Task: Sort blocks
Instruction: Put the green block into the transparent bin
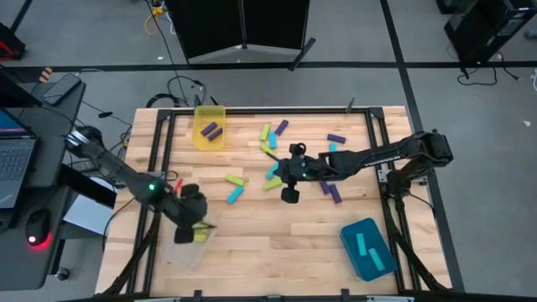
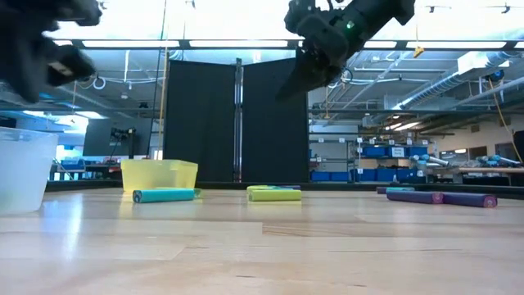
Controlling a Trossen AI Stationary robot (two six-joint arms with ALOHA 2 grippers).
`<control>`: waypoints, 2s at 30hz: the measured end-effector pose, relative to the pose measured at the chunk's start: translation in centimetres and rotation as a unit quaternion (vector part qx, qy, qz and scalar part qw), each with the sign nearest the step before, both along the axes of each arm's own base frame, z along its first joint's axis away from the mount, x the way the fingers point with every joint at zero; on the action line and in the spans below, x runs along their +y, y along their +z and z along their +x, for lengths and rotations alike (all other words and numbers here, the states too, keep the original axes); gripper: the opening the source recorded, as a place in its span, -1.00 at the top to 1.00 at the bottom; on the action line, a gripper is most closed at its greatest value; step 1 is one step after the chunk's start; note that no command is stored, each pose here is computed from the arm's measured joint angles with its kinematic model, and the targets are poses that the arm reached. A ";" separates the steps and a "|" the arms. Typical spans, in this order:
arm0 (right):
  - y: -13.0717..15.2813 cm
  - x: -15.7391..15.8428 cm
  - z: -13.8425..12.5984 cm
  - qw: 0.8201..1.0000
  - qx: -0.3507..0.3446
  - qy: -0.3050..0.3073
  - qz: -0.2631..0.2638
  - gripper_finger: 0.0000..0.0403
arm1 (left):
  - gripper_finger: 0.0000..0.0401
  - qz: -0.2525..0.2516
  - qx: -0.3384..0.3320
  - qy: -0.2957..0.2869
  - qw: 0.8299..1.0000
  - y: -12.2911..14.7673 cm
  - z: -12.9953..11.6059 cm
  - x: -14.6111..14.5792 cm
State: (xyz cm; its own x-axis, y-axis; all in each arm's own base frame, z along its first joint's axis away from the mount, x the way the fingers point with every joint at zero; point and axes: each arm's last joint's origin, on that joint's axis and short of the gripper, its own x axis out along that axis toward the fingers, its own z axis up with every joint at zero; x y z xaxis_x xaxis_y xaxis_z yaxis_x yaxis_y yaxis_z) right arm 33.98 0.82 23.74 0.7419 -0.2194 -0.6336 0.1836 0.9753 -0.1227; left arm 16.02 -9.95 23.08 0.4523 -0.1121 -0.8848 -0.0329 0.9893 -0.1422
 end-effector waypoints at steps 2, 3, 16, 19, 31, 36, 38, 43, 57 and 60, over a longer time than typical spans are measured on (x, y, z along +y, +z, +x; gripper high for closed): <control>-0.1 -0.3 0.0 1.000 0.004 0.007 0.011 0.90 | 0.98 -0.003 -0.035 0.021 0.999 0.2 0.1 1.1; -0.1 -0.4 0.0 1.000 0.005 0.013 0.017 0.91 | 0.98 0.001 -0.047 0.030 0.998 0.0 0.2 1.7; -1.5 -4.9 -0.3 0.997 -0.006 -0.015 0.080 0.91 | 0.99 0.023 -0.189 0.013 0.982 -0.2 4.3 11.1; -3.0 -6.2 0.2 0.993 -0.002 -0.047 0.107 0.90 | 0.99 0.035 -0.237 0.017 0.971 0.3 4.8 13.2; -7.3 -9.5 2.4 0.978 -0.009 -0.174 0.115 0.34 | 0.98 0.054 -0.454 0.051 0.888 -2.1 4.2 15.5; -8.7 -10.8 2.8 0.972 0.001 -0.198 0.129 0.12 | 0.98 0.061 -0.473 0.063 0.877 -2.5 3.7 15.6; -9.2 -11.0 3.1 0.971 0.008 -0.199 0.129 0.08 | 0.98 0.063 -0.470 0.067 0.878 -2.6 3.7 15.6; -9.4 -11.0 3.7 0.971 0.017 -0.205 0.124 0.03 | 0.97 0.072 -0.470 0.082 0.876 -2.6 3.7 15.7; -9.3 -12.2 3.5 0.967 0.006 -0.213 0.141 0.02 | 0.97 0.086 -0.498 0.112 0.856 -3.6 2.8 15.7; -10.1 -12.6 3.2 0.964 0.028 -0.221 0.142 0.02 | 0.97 0.091 -0.498 0.119 0.854 -3.7 2.7 15.7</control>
